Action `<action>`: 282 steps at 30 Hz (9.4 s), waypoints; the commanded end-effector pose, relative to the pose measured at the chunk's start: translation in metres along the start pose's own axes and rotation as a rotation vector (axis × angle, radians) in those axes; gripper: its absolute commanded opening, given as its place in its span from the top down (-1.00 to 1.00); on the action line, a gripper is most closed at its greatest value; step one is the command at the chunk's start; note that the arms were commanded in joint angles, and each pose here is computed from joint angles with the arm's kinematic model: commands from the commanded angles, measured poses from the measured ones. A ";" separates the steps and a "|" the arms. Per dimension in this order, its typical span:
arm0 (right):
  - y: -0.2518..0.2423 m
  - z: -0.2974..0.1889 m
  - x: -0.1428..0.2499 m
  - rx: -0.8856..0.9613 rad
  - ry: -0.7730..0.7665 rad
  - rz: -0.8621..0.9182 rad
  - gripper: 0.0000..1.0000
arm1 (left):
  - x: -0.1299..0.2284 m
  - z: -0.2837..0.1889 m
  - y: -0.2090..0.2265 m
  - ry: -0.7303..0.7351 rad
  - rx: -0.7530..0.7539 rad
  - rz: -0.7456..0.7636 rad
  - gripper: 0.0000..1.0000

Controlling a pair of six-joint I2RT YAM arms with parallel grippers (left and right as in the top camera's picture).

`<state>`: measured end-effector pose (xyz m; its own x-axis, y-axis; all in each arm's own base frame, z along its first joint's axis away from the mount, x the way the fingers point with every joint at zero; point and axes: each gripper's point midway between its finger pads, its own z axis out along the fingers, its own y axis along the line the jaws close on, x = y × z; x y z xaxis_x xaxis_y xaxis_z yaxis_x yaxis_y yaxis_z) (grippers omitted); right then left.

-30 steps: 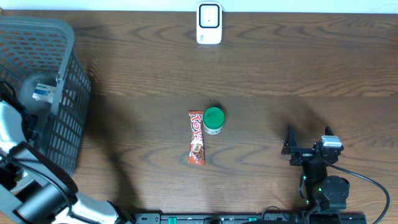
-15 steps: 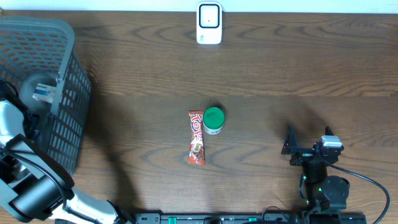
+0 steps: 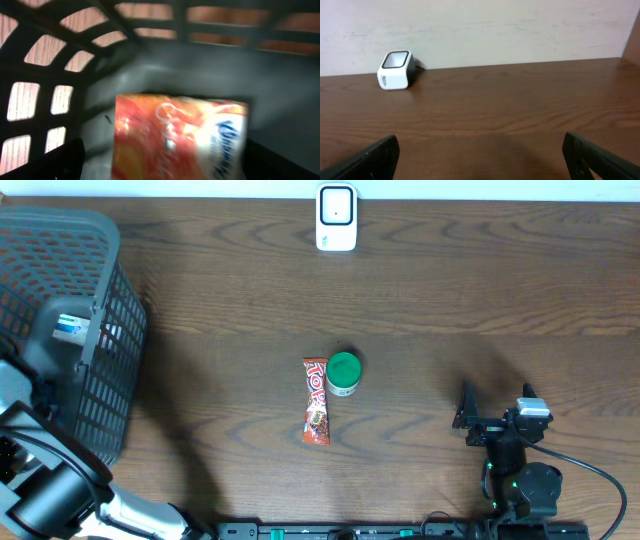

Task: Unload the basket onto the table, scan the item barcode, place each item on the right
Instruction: 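Reach the left gripper into the basket toward the orange Kleenex pack, then grasp the Kleenex pack and carry it toward the TOP bar, then lower the Kleenex pack onto the table left of the TOP bar, release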

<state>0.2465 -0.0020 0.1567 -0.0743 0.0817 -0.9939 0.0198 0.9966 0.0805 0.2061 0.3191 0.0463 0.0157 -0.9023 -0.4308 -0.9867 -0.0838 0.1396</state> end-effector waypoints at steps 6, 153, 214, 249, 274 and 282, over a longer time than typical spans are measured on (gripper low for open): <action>0.001 0.000 0.000 -0.004 -0.001 -0.013 -0.99 | 0.012 0.017 0.003 0.065 0.053 -0.010 -0.96; 0.001 0.000 0.000 -0.004 -0.002 -0.013 -0.98 | 0.458 -0.187 0.060 0.445 0.913 1.630 0.85; 0.001 0.000 0.000 -0.004 -0.002 -0.013 -0.99 | 0.451 -0.177 0.035 0.436 0.761 1.139 0.78; 0.001 0.000 0.000 -0.004 -0.002 -0.013 -0.98 | 0.423 -0.147 0.082 0.428 0.478 1.118 0.85; 0.001 0.000 0.000 -0.004 -0.001 -0.013 -0.99 | 0.457 -0.168 0.025 0.387 0.744 1.111 0.84; 0.001 0.000 0.000 -0.004 -0.002 -0.013 -0.99 | 0.441 -0.152 0.027 0.379 0.653 1.059 0.85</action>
<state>0.2465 -0.0020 0.1567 -0.0742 0.0817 -0.9939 0.0202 0.9966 0.0804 0.2118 -0.1576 -0.0015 -0.8896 -0.4493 -0.0814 -0.4101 0.8646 -0.2904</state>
